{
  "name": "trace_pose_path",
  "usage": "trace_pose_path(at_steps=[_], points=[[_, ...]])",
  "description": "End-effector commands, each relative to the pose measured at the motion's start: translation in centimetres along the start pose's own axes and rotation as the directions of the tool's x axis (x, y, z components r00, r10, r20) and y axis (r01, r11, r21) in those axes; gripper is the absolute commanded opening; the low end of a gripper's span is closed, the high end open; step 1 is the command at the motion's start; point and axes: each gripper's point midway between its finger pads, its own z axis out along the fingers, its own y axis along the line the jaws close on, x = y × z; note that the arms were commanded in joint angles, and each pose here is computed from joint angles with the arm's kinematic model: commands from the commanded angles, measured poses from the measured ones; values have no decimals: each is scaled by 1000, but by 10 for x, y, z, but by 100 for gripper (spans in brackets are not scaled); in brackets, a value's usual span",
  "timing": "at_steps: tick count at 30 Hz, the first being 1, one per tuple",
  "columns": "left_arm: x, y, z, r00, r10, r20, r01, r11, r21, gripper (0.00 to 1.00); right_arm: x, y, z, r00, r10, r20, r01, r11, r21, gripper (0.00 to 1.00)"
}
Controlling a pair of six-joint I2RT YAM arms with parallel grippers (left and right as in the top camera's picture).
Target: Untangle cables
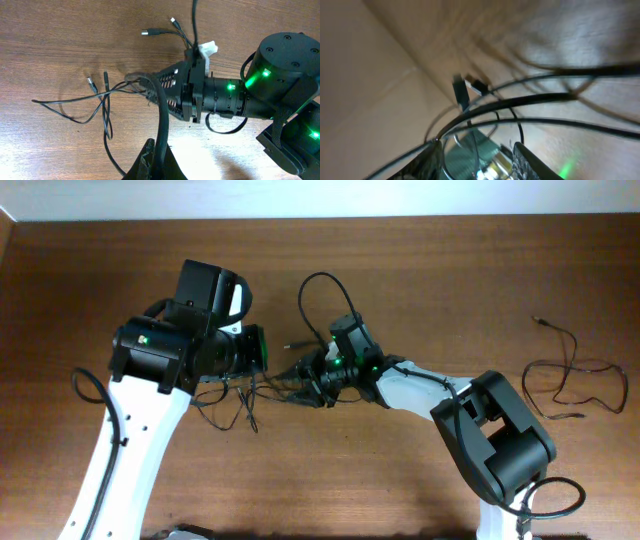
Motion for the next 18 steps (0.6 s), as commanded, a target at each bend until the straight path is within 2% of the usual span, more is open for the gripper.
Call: trace_pose_path(at_steps=[1, 7, 9, 13, 15, 18], points=[[3, 5, 0, 1000, 9, -15, -9, 1000, -21, 0, -18, 10, 2, 988, 78, 135, -74, 996, -40, 45], [4, 6, 0, 1000, 8, -19, -9, 1000, -23, 0, -30, 13, 7, 963, 54, 263, -42, 998, -52, 42], [4, 6, 0, 1000, 8, -18, -9, 1000, -26, 0, -25, 10, 8, 971, -27, 237, 34, 999, -22, 4], [0, 15, 0, 1000, 9, 3, -9, 997, -78, 0, -2, 1, 11, 964, -253, 87, 251, 967, 30, 4], [-5, 27, -2, 999, 12, 29, -7, 989, -147, 0, 11, 4, 8, 923, -384, 0, 384, 923, 0, 4], [-2, 45, 4, 1000, 13, 27, -7, 972, -236, 0, 19, 21, -8, 835, -549, 32, 549, 836, -10, 4]])
